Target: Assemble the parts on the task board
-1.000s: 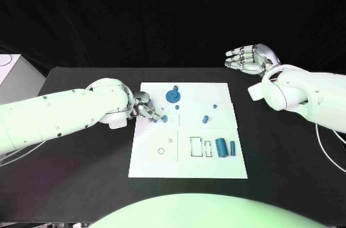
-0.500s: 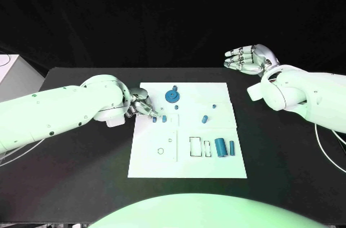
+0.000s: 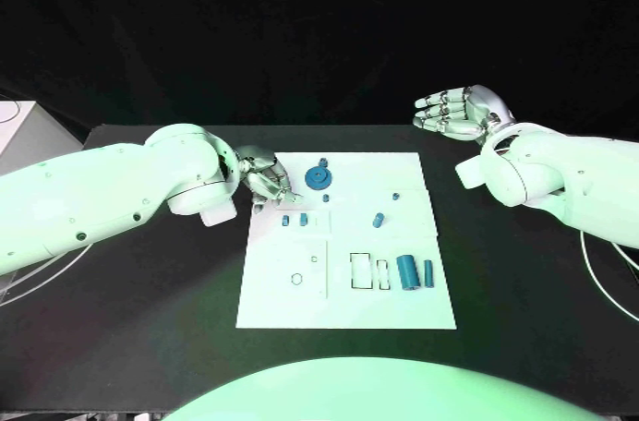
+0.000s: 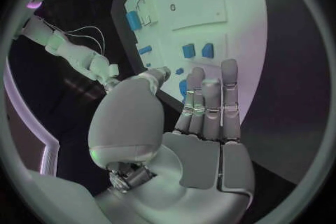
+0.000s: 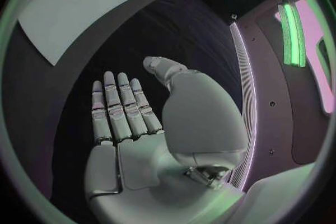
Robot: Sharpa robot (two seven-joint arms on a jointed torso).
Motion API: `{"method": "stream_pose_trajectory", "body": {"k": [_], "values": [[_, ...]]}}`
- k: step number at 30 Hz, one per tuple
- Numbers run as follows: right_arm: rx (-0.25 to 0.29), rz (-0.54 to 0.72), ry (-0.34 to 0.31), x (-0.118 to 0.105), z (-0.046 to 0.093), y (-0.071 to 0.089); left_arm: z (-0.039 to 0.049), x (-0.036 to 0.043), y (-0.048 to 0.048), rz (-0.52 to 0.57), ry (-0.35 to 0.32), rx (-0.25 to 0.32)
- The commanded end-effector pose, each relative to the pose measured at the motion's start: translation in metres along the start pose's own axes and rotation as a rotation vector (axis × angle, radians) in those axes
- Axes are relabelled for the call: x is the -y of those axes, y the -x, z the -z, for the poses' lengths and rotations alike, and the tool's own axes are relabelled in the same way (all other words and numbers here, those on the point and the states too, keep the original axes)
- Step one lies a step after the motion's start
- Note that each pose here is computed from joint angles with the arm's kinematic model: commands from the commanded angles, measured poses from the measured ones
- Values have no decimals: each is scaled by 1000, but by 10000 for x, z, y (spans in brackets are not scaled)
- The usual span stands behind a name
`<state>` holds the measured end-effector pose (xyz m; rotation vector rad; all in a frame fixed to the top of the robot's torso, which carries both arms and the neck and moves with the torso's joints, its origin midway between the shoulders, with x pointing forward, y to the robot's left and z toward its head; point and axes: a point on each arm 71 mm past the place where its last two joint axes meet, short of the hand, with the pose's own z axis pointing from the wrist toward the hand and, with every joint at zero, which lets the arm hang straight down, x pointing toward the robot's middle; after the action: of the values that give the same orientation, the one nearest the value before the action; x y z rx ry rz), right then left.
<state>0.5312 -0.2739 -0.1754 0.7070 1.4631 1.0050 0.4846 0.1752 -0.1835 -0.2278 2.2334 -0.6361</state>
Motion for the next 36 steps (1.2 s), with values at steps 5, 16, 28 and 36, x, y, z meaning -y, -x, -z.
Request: {"method": "stream_pose_trajectory", "body": {"k": [5,16,28,36], "values": [[-11,-3,8,3,-5,-5,-74,319,-59,-154,-400,266],[-16,-7,11,-12,-9,-35,-237,441,-224,-408,-506,334],[-23,-9,14,-23,-10,-57,-430,468,-362,-571,-429,263],[-24,-10,15,-25,-8,-60,-490,465,-381,-617,-384,237]]}}
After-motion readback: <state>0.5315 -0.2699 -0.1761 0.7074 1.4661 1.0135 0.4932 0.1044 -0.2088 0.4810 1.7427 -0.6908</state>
